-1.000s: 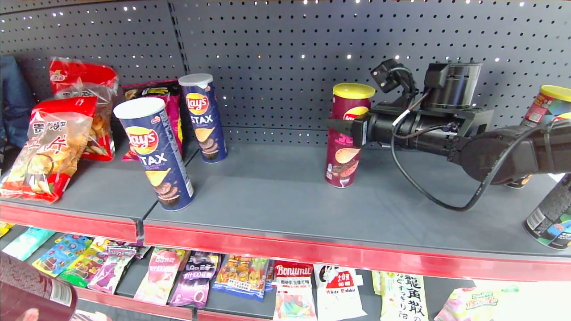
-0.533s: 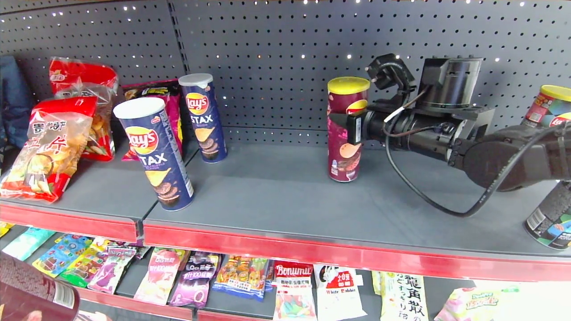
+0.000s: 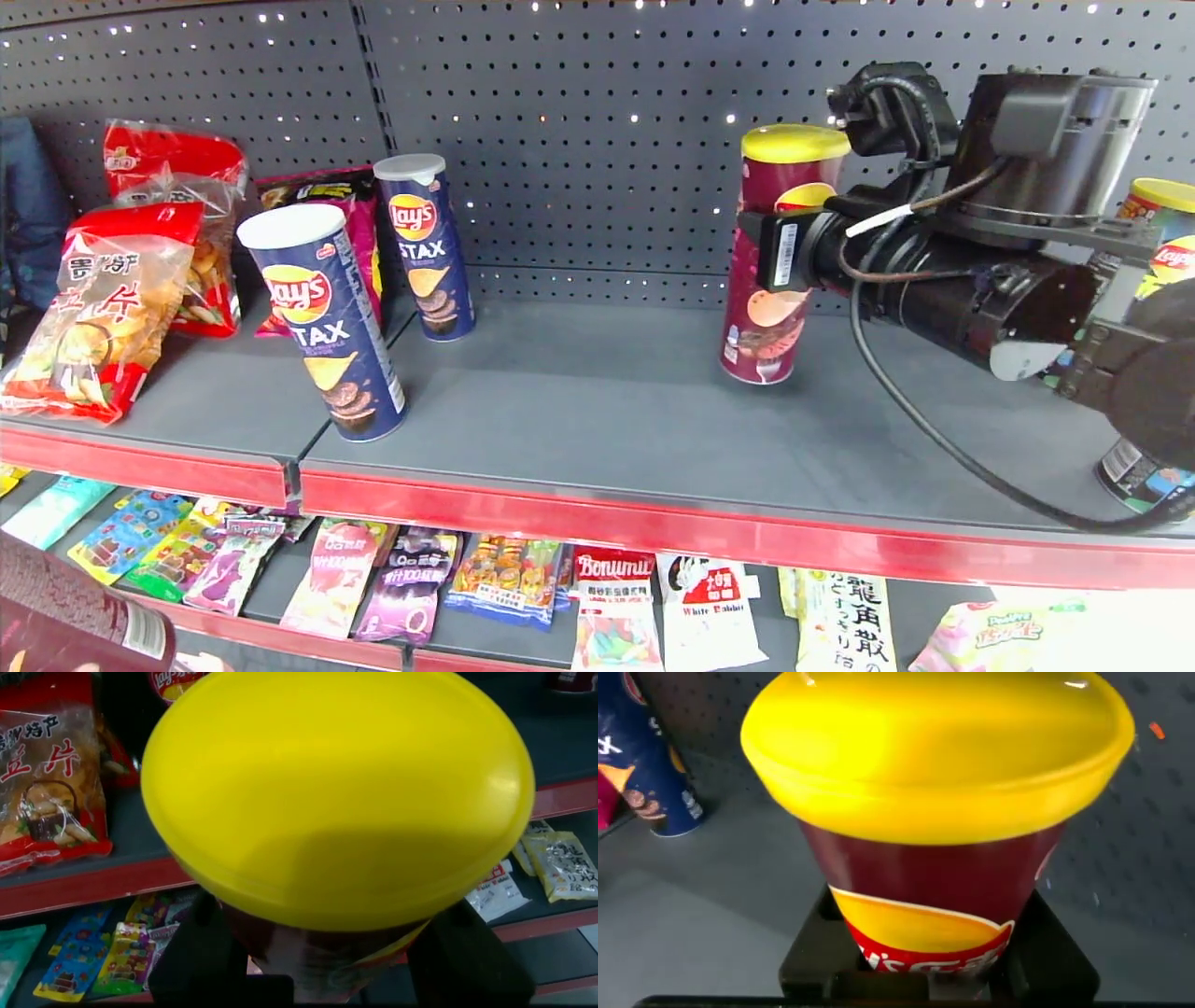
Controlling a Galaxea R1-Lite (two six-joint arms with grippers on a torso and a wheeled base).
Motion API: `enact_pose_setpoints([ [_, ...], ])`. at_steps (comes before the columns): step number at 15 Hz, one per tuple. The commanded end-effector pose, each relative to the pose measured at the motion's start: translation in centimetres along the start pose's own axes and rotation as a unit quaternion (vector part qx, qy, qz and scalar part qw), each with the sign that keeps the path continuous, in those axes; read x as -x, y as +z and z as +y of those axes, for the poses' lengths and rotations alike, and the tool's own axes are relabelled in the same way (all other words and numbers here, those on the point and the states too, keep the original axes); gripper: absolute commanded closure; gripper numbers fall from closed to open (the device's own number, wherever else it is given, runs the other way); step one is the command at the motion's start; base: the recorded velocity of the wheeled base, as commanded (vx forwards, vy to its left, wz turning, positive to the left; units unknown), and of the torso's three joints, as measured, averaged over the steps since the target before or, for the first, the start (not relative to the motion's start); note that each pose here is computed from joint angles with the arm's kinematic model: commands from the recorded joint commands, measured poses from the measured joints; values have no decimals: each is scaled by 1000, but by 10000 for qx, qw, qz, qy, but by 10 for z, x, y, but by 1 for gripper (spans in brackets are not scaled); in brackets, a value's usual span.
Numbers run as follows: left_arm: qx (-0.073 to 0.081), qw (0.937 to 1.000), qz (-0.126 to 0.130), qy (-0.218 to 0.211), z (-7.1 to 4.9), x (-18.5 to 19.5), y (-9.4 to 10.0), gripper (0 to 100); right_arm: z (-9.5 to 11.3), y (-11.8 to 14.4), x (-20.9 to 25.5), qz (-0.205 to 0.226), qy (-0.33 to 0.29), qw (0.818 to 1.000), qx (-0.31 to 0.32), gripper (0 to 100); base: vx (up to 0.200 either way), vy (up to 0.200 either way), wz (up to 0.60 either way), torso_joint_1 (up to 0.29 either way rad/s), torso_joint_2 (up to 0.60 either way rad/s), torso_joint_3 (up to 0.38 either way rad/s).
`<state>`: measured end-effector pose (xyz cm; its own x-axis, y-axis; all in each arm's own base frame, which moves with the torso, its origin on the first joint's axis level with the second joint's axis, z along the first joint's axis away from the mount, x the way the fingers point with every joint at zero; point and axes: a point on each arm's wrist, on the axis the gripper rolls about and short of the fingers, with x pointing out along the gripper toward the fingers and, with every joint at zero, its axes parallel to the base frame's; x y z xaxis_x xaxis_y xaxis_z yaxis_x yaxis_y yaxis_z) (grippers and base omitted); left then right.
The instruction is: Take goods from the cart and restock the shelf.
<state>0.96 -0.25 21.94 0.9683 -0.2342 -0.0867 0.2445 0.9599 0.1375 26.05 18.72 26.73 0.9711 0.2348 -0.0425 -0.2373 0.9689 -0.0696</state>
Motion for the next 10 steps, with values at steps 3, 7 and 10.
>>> enact_pose_setpoints([
  [3, 2, 10000, 84, -30, -1, -2, -5, 100, 19, -10, 35, 104, -846, 9942, -655, 100, 0, 0, 0, 0, 0, 0],
  [7, 3, 9999, 99, -32, -1, -2, -5, 100, 33, -24, 46, 253, -979, 9927, -658, 100, 0, 0, 0, 0, 0, 0],
  [10, 3, 9999, 99, -32, -1, -2, -6, 100, 41, -30, 45, 329, -1128, 9915, -554, 100, 0, 0, 0, 0, 0, 0],
])
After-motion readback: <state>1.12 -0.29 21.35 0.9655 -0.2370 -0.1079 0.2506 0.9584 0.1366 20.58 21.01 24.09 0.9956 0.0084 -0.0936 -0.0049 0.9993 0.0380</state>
